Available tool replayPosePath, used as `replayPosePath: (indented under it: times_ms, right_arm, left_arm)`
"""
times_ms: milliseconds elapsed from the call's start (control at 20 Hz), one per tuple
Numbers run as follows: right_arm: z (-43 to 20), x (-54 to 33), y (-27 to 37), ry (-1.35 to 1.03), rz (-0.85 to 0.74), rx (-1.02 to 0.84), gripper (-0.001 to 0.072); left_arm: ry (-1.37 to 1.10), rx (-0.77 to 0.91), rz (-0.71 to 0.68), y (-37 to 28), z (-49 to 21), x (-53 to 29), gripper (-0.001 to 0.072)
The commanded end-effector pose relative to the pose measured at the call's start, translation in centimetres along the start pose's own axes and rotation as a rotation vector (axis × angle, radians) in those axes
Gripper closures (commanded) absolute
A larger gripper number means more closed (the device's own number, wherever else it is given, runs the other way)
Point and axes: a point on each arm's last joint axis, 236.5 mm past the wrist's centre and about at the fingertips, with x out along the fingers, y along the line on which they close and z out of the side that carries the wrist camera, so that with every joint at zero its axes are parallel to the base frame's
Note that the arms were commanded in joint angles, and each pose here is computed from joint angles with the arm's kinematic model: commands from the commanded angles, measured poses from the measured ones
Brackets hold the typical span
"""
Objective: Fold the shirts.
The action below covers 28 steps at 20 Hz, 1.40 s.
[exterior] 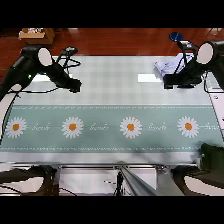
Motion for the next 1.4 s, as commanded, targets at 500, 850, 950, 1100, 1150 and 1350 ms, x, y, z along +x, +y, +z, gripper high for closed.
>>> replayPosePath:
  times_ms: [500,850,950,1100,1150,1350]
  right_arm:
    - [8.8,-1.6,-2.1,-0.377,-0.052,0.077,0.0125]
    - [14.9,-1.0,-15.7,-0.65,-0.119,0.425,0.0125]
    - [14.8,2.1,-17.5,-0.617,-0.09,0.502,0.0125]
    - [15.3,6.3,-17.9,-0.596,-0.061,0.514,0.0125]
    - [15.5,7.5,-18.0,-0.592,-0.061,0.506,0.0125]
    - [14.6,12.6,-17.5,-0.516,-0.06,0.501,0.0126]
  left_arm:
    - [-0.062,-0.001,0.011,0.3,1.5,0.0,0.0194]
    - [-0.08,-0.057,-0.018,-0.6,1.5,-1.5,-0.0013]
    - [-0.11,-0.067,-0.06,-1.8,1.8,-2.7,-0.0013]
    - [-0.167,-0.074,-0.108,-3.1,2.3,-4.9,-0.0013]
    - [-0.183,-0.073,-0.114,-3.4,2.4,-5.5,-0.0013]
    - [-0.224,-0.077,-0.152,-4.5,2.7,-7.3,-0.0013]
